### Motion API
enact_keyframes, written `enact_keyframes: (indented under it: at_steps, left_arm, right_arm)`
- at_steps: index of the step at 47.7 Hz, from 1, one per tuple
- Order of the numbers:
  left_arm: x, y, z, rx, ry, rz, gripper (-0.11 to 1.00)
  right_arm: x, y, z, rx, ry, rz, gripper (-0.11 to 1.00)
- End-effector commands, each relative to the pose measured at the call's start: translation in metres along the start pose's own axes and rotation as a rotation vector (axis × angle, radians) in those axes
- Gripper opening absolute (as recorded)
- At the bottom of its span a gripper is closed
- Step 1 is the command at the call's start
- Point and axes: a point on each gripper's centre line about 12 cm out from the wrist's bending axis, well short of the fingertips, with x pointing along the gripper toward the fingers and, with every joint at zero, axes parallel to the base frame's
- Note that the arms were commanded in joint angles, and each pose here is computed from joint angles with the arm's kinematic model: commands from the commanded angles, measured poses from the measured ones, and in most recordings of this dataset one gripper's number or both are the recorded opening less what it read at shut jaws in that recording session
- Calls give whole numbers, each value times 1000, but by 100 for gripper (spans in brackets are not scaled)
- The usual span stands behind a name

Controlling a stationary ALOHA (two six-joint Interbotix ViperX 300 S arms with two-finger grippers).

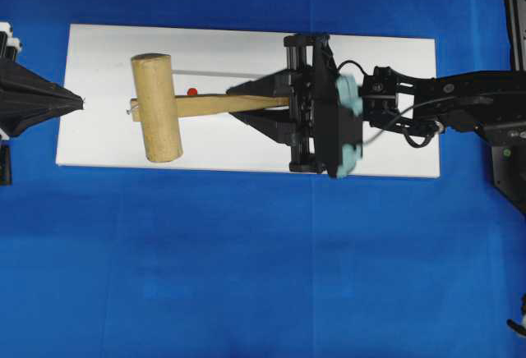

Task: Hit the mark with a hammer.
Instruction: 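Lift the mallet with the right gripper and swing it over the board, then close the left gripper on the mallet head to steady it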

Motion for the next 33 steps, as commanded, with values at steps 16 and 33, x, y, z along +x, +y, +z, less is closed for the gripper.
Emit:
enact_keyframes:
  at_steps: [16,33]
  left_arm:
    - [2,0,6,-46,-19,-1,0]
    - [3,0,3,-54,-8,-1,2]
  right_arm:
    - [-8,-20,27,-423,-104,-144,10]
    - [-8,-21,28,-467,-108,-158,9]
